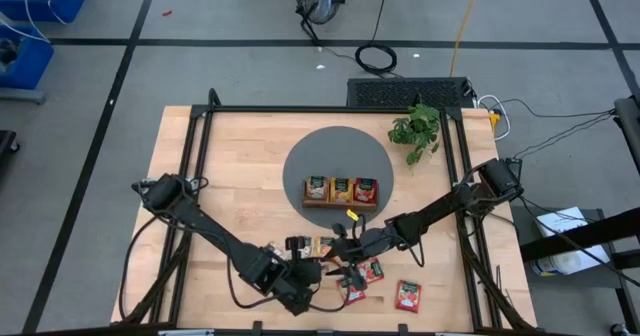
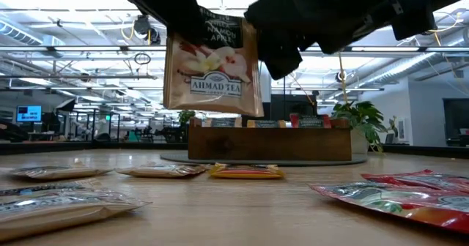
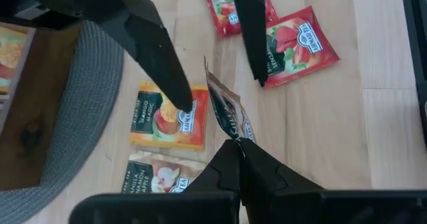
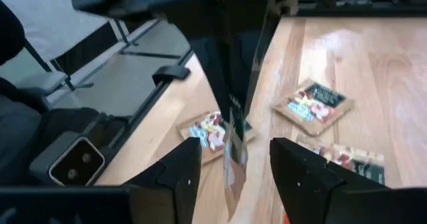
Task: Pick & Place Tea
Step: Put the brown tea bag into the left slot of the wooden organizer
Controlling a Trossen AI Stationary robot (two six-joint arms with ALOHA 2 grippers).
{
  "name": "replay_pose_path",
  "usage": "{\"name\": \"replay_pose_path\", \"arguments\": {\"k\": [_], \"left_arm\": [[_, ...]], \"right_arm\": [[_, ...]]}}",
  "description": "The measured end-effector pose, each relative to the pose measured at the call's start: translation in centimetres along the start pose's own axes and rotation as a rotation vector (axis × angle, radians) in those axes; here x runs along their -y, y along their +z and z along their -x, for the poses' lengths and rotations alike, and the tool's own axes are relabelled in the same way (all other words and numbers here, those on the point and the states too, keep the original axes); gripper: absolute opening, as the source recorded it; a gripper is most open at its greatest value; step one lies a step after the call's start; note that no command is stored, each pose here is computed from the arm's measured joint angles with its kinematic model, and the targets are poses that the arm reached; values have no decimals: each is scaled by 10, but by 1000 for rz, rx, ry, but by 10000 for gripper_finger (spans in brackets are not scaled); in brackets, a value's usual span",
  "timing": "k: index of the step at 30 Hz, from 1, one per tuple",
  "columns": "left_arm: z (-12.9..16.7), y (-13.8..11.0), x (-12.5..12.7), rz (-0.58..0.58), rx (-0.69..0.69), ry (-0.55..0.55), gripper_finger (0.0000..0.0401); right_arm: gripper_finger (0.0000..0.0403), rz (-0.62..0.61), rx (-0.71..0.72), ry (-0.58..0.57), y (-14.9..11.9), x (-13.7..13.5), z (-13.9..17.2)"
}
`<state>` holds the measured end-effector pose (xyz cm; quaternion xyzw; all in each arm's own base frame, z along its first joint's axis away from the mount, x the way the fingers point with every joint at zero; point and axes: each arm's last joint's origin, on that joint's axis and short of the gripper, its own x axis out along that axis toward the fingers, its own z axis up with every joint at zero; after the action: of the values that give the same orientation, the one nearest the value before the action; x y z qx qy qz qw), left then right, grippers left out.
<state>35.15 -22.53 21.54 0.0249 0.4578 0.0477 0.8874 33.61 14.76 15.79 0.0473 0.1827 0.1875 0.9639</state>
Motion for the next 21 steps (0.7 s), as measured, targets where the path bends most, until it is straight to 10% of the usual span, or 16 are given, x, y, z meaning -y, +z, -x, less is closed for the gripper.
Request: {"name": "replay_pose_path", "arguments": {"k": [21], "left_arm": [[-3, 6, -3, 2, 23, -25, 11]], "right_arm": [[3, 58, -14, -3, -1, 1, 0]]}}
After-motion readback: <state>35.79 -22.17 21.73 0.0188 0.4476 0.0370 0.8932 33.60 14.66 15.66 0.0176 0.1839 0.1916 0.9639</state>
